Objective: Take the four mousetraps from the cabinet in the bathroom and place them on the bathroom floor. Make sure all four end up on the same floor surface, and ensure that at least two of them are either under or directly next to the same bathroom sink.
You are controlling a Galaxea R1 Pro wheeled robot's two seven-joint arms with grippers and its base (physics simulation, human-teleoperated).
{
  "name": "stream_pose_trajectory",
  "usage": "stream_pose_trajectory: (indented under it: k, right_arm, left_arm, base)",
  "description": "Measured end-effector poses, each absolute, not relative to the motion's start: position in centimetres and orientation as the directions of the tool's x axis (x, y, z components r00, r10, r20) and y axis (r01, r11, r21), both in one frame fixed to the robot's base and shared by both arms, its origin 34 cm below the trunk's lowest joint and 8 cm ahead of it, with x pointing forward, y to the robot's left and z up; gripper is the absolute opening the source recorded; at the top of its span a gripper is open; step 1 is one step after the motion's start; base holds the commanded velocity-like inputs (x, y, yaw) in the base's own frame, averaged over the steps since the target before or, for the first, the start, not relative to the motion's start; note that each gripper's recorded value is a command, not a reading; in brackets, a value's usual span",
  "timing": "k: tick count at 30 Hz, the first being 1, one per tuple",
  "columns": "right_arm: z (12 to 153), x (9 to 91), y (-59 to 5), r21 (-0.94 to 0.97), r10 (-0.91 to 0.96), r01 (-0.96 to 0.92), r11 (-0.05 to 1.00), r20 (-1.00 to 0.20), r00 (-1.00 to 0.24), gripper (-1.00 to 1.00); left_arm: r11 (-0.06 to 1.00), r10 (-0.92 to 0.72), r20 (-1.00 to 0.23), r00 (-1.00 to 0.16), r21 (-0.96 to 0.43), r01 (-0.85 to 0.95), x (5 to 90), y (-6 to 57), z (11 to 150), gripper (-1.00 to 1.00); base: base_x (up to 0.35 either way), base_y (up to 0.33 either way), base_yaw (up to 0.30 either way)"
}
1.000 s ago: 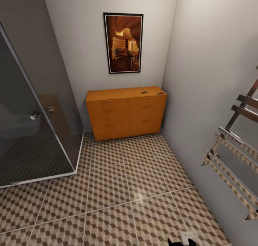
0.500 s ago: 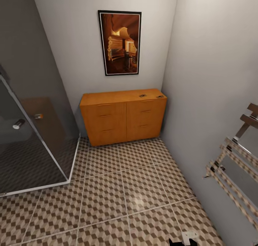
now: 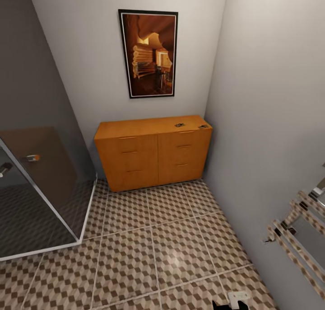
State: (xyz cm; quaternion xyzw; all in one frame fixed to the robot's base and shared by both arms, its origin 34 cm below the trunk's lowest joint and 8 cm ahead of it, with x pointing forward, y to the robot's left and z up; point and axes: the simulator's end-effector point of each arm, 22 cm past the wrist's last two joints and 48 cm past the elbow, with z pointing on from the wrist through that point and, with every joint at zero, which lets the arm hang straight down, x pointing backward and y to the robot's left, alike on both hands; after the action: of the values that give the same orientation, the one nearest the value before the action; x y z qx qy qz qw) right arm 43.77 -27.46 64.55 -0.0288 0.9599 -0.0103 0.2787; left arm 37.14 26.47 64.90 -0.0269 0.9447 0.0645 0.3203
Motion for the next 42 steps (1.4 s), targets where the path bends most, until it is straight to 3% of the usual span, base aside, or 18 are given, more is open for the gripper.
stream_pose_trajectory:
  k: [42]
  right_arm:
    - [64.52, 43.72, -27.21, -0.032, -0.06, -0.05, 0.998, -0.534, -0.844, 1.0]
  left_arm:
    - [0.991, -0.012, -0.609, -0.793, 0.101, -0.092, 37.16, 26.22, 64.88, 1.0]
  base:
    - [0.307, 0.0, 0.0]
